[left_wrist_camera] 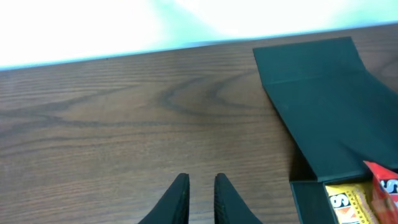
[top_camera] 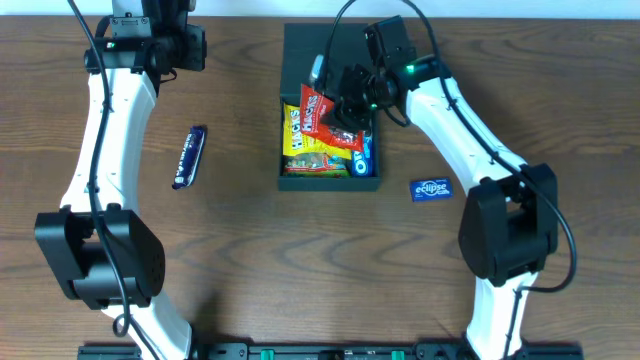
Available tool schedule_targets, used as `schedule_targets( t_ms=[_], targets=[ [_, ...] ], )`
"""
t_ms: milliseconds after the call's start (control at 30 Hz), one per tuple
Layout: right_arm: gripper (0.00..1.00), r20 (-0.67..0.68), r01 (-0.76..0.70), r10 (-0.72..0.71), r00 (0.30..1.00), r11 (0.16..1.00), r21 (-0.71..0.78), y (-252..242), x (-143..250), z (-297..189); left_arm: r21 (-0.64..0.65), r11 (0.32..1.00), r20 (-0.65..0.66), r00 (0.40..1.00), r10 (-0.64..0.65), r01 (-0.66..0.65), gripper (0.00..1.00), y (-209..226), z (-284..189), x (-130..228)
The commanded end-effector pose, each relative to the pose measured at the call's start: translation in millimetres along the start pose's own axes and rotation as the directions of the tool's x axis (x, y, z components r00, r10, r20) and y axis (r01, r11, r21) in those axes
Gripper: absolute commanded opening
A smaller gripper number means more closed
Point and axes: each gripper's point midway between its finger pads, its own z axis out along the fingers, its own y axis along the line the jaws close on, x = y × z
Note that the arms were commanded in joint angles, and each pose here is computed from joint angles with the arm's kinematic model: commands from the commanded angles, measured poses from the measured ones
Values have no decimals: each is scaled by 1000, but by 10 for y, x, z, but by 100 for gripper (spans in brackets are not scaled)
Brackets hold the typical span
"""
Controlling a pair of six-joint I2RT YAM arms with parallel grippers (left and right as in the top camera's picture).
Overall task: Pack container
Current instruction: 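Lower the red Hacks bag into the box with the right gripper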
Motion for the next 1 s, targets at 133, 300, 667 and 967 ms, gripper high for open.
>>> schedule_targets(
  t_ms=[133, 300, 667, 967],
  targets=[
    [2, 123, -65, 56, 991, 995, 70, 22, -501, -543, 0, 1000, 30, 999, 12, -12, 18, -1, -121, -84],
    [1, 5, -182, 183, 983, 976, 123, -159, -98, -279, 0, 1000, 29, 999, 12, -12, 18, -1, -121, -83],
    [1, -103, -324, 331, 938, 943, 80, -209, 473, 356, 1, 1000, 24, 1000, 12, -12, 18, -3, -121, -69],
    [1, -118, -321, 319, 941, 947, -4, 6, 466, 579, 2, 1000, 16, 1000, 10, -10, 18, -5, -119, -51]
  ],
)
